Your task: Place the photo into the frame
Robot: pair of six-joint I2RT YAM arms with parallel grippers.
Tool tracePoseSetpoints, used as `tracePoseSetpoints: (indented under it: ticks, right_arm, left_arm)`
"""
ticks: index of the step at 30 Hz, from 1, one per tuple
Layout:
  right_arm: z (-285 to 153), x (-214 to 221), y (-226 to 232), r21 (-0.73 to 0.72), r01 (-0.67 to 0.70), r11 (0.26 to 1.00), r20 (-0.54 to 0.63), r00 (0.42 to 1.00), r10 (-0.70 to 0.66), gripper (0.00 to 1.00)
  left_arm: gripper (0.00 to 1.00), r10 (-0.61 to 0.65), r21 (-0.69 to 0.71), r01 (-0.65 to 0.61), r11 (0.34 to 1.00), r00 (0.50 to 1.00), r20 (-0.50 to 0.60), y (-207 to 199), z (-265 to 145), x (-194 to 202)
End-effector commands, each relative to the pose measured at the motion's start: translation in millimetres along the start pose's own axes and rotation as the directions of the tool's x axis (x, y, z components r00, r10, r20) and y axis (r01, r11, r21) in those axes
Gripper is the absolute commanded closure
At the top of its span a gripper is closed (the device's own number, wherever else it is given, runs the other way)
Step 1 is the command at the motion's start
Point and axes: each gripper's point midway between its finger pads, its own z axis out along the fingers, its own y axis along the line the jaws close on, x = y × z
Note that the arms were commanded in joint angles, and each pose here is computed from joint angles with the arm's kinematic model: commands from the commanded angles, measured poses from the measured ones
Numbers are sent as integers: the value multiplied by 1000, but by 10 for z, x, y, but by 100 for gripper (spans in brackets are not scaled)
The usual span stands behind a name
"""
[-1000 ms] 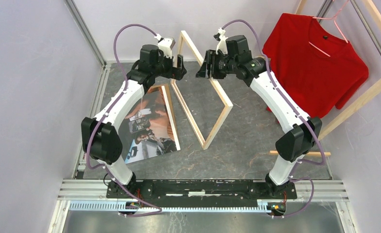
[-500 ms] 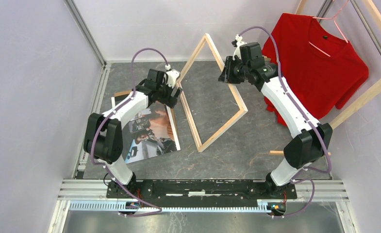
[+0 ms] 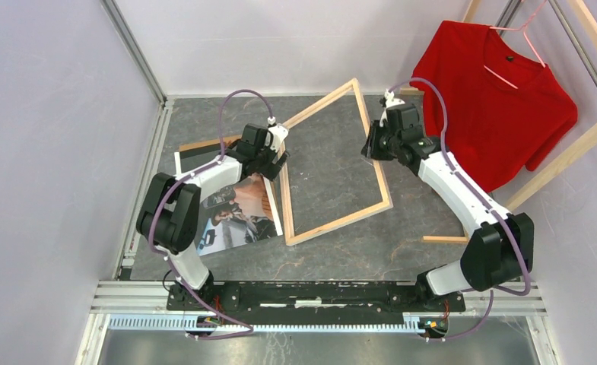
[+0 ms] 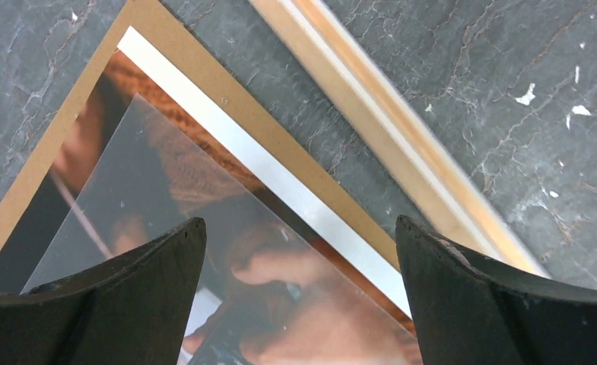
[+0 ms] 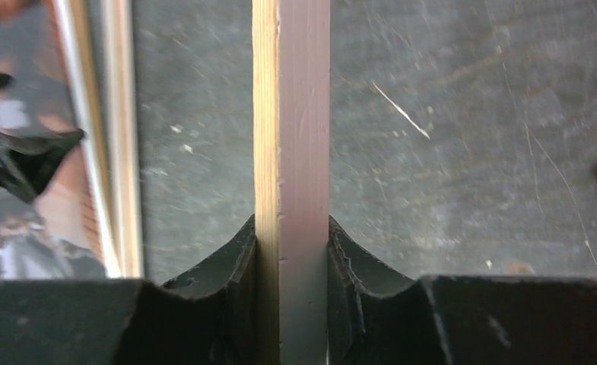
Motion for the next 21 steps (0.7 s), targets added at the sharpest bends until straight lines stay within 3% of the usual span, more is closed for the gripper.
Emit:
tracePoseSetpoints:
  ticks: [1,21]
  right_arm:
    - [72,389,-410,133,114,985,-65,992,-106,85]
    - [622,1212,-1121,351,161,922,-169,980,-107,90]
  left_arm:
    - [0,56,-71,-55,996,998,16,79,164,-67]
    - [1,78,-61,-80,995,996,-44,-25,263,117]
